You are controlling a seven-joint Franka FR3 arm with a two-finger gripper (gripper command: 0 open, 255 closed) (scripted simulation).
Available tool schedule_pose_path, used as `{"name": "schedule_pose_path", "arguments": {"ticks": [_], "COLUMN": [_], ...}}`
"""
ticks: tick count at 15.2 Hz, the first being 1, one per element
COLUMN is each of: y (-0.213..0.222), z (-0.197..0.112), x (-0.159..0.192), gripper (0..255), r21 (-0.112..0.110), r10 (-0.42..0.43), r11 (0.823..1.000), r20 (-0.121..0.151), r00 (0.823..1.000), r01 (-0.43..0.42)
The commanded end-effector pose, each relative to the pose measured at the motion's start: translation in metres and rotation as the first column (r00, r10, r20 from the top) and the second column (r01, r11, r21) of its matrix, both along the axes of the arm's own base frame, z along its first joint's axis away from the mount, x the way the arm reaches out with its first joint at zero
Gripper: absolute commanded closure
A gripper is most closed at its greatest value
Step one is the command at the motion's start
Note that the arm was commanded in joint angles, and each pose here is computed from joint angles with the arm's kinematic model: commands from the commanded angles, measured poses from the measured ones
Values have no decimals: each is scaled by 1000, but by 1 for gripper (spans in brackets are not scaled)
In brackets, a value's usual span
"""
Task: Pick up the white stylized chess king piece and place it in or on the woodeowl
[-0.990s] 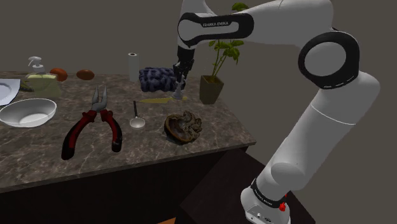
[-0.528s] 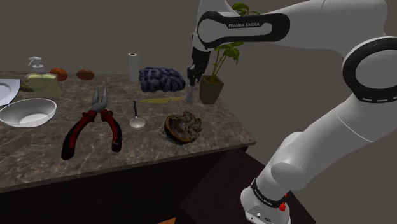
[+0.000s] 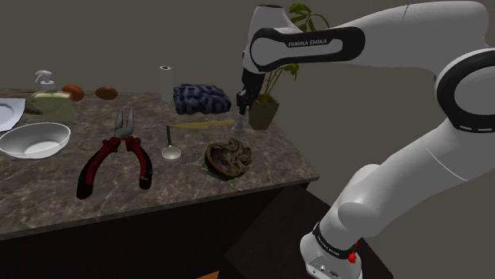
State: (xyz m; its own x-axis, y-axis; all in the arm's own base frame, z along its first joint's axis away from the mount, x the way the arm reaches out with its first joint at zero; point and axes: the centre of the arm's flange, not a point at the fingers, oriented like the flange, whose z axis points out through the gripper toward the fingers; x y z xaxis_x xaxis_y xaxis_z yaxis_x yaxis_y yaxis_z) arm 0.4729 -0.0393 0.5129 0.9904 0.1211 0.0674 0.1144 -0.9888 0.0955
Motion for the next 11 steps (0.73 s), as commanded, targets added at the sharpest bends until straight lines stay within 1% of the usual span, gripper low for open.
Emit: {"name": "schedule_pose_path", "arguments": {"ticks": [1,11], "y": [1,1], "z": [-11,-64], "x": [0,0], "gripper": [255,255], "r21": [0,0], "r10": [0,0], "r11": [1000,1000], "r20": [1,1], "r00": [1000,1000], "r01": [0,0]}}
